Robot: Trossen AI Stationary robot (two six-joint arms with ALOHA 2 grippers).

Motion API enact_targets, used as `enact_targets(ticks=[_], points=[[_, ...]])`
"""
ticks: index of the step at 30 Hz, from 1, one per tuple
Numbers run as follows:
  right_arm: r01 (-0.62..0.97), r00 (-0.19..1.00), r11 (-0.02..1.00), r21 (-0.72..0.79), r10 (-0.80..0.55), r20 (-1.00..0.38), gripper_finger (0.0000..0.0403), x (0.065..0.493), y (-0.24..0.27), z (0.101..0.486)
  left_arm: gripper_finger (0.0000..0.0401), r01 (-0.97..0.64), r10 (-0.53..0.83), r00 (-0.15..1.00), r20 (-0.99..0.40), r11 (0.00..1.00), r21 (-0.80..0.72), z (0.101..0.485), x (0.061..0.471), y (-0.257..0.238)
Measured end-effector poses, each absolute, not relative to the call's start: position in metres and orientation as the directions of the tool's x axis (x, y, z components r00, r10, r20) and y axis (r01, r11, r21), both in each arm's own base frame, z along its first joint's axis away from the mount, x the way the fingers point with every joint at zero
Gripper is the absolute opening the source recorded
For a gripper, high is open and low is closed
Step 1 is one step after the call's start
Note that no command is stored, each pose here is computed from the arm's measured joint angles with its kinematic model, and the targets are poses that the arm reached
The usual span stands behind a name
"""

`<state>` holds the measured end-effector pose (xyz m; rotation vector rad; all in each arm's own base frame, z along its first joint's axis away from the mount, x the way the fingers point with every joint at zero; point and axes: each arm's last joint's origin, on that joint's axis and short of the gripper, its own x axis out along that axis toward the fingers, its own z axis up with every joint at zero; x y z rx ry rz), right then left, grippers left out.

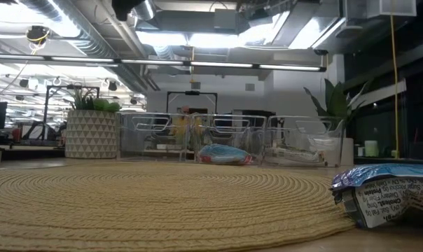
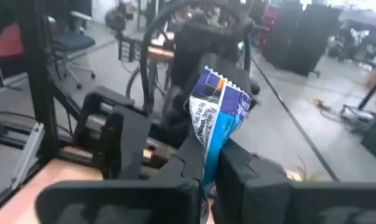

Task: Pick and place Granola Bars by type
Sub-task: Put the top blue granola bar into the left transparent bin

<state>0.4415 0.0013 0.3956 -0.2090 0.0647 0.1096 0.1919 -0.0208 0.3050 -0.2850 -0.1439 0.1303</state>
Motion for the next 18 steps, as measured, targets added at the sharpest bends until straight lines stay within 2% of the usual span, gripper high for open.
enact_targets(ticks=[4,7,14,18], points=[[-0.114,0.993,0.972,-0.206,0.103,-0.063,0.0032,0.4427,0.0012,0.3960,0.0322,-0.103,0.143,0.983,0.118,0.950,-0.294,0.3030,0.1956,-0.0216],[-0.114,0.993,0.972,-0.206,0.102,-0.066,0.0038,0.4432,0.0010,0.3950,0.0290,-0.101,0.140,0.984,0.114,0.951,-0.294,0.3018,0.1972,-0.0220],[-0.115,0.992,0.971,-0.209,0.103,-0.067,0.0027,0.4432,0.0010,0.3950,0.0159,-0.050,0.087,0.988,0.131,0.963,-0.264,0.3027,0.1988,-0.0238],[-0.116,0.992,0.971,-0.209,0.104,-0.066,0.0036,0.4432,0.0010,0.3950,0.0080,-0.031,0.070,0.988,0.141,0.965,-0.260,0.3036,0.1987,-0.0243]])
